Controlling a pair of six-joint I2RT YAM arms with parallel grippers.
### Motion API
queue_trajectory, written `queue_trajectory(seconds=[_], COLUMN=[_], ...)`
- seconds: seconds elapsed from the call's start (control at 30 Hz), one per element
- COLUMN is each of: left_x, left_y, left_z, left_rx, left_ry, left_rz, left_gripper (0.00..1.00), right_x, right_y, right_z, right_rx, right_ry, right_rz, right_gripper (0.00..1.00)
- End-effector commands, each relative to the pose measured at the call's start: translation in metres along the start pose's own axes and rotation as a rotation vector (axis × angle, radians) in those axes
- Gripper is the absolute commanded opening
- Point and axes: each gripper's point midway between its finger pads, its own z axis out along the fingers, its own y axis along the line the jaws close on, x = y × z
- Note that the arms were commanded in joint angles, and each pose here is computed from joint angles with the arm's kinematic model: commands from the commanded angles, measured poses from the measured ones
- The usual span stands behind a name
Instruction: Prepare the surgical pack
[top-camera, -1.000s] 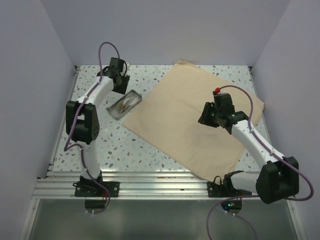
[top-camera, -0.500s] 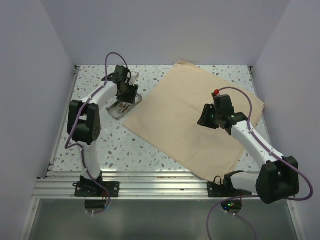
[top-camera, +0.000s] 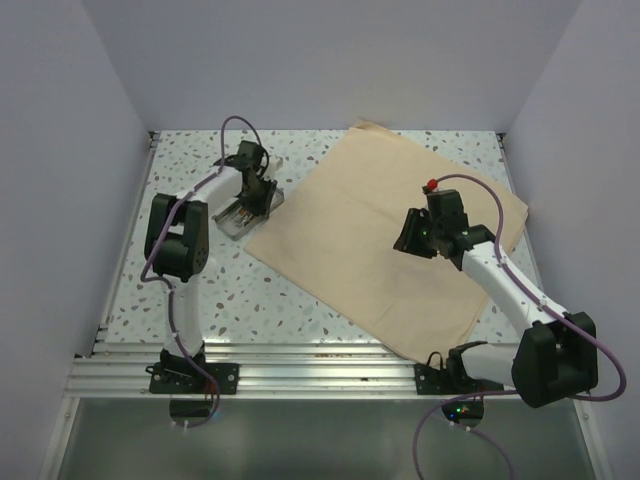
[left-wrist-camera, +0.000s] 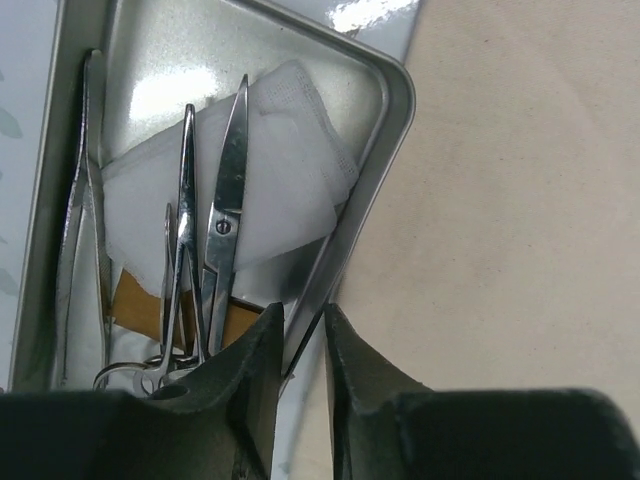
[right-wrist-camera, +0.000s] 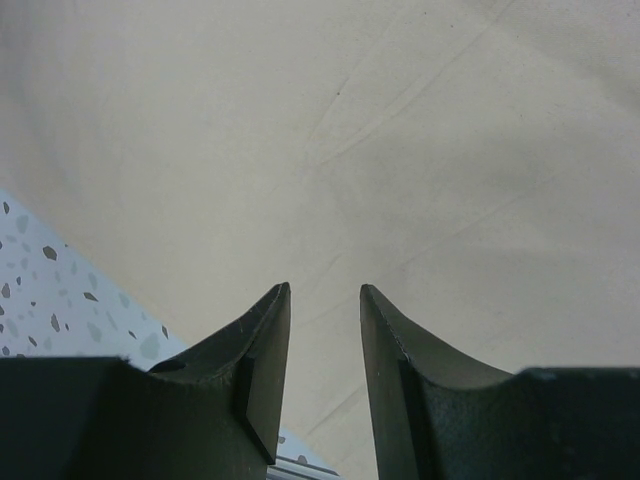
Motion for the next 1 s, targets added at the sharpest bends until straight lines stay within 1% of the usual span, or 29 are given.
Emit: queue_trajectory(seconds=[0.0, 0.13, 0.2, 0.37, 0.47, 0.53, 0.57, 0.63, 0.67, 0.73, 0.77, 0.9, 0.93, 0.97], left_x=[-0.005, -0.005, -0.006, -0.015, -0.029, -0.036, -0.044, -0.050, -0.057, -0.061, -0.064, -0.066, -0.057, -0.063], left_y=[0.003, 0.007, 0.007, 0.006, -0.014, -0.038, -0.058, -0.084, -0.108, -0.136, -0.164, -0.227, -0.238, -0.262], left_z=[0.003, 0.000, -0.005, -0.028, -0.045, -0.052, -0.060, -0.065, -0.069, -0.070, -0.069, -0.055, -0.039, -0.045], left_rx=[-0.034, -0.056, -0.073, -0.154, -0.159, -0.126, -0.091, -0.039, -0.005, 0.057, 0.115, 0.189, 0.205, 0.242], left_ry=[-0.018, -0.017, -0.019, -0.024, -0.057, -0.073, -0.091, -0.104, -0.117, -0.126, -0.133, -0.124, -0.082, -0.115], left_rz=[-0.001, 0.000, 0.004, 0.034, 0.078, 0.117, 0.146, 0.183, 0.221, 0.247, 0.278, 0.365, 0.380, 0.410], left_gripper=[0.24, 0.05, 0.01, 0.00, 0.00, 0.00, 0.00, 0.00, 0.00, 0.00, 0.00, 0.00, 0.00, 0.00], right_x=[-0.004, -0.004, -0.005, -0.009, -0.011, -0.016, -0.018, -0.025, -0.030, -0.040, -0.046, -0.068, -0.074, -0.080], right_y=[0.003, 0.003, 0.003, 0.005, 0.006, 0.006, 0.006, 0.005, 0.002, -0.001, -0.008, -0.021, -0.022, -0.029], right_z=[0.002, 0.001, 0.001, -0.002, -0.004, -0.008, -0.010, -0.017, -0.021, -0.033, -0.038, -0.064, -0.073, -0.079], right_rx=[-0.021, -0.017, -0.016, -0.018, -0.016, -0.009, 0.001, 0.021, 0.044, 0.076, 0.124, 0.203, 0.200, 0.213], right_ry=[-0.016, -0.019, -0.019, -0.028, -0.033, -0.047, -0.053, -0.074, -0.097, -0.136, -0.166, -0.248, -0.274, -0.295], right_rz=[-0.016, -0.019, -0.017, -0.015, -0.009, -0.006, -0.003, 0.013, 0.023, 0.051, 0.081, 0.121, 0.130, 0.152], right_gripper=[0.38, 0.38, 0.38, 0.38, 0.38, 0.38, 0.38, 0.38, 0.38, 0.36, 0.36, 0.36, 0.36, 0.36])
